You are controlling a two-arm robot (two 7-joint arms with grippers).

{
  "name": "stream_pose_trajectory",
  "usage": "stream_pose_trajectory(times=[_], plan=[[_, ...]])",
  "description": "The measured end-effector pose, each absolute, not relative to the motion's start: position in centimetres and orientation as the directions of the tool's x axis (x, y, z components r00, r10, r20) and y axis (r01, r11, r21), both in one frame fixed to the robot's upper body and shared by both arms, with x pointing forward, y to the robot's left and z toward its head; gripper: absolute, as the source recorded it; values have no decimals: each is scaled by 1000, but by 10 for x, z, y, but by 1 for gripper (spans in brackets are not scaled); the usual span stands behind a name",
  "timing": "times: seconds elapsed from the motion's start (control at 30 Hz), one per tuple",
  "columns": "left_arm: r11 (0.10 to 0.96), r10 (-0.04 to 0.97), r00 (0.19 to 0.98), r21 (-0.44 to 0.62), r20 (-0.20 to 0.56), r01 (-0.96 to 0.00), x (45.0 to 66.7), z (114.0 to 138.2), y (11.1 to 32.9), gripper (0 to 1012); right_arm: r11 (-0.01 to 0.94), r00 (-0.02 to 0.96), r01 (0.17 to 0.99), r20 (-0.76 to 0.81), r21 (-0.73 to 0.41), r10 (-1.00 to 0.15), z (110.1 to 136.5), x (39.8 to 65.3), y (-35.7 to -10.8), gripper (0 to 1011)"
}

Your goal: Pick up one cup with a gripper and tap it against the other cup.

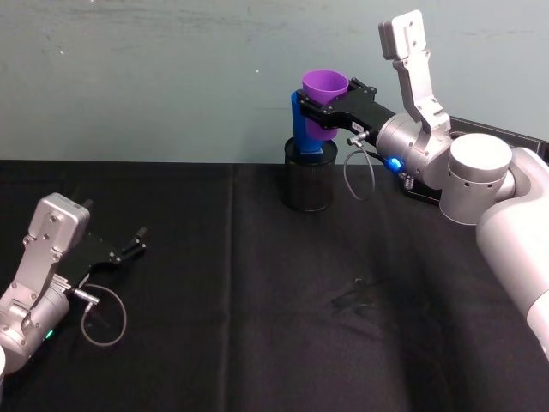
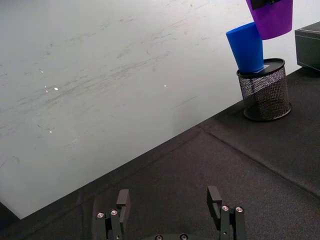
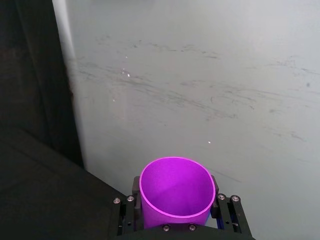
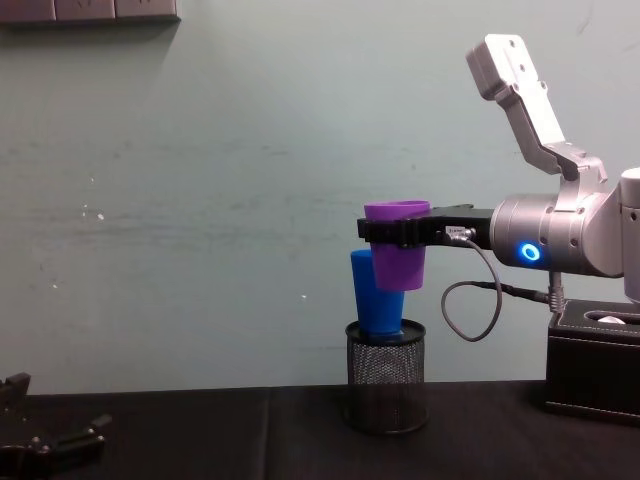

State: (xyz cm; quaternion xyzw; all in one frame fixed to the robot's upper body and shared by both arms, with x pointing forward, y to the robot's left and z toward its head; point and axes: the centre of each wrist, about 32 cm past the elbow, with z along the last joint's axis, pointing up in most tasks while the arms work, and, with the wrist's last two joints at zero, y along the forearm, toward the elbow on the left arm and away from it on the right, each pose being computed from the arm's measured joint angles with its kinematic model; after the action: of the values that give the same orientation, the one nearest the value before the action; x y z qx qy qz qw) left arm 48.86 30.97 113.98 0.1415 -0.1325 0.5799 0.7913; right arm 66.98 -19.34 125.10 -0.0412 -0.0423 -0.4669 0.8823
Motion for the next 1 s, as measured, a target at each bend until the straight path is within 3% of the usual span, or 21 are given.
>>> stream_pose_trajectory(times=[0.67, 1.0], plan=[[287, 880, 292, 70, 374, -955, 489, 1140, 310, 1011, 570, 568, 822, 117, -27, -814, 1253, 668, -191, 741], [287, 880, 292, 70, 374, -955, 489, 1140, 310, 1011, 609, 608, 793, 103, -27, -787, 1251, 645, -188, 741]])
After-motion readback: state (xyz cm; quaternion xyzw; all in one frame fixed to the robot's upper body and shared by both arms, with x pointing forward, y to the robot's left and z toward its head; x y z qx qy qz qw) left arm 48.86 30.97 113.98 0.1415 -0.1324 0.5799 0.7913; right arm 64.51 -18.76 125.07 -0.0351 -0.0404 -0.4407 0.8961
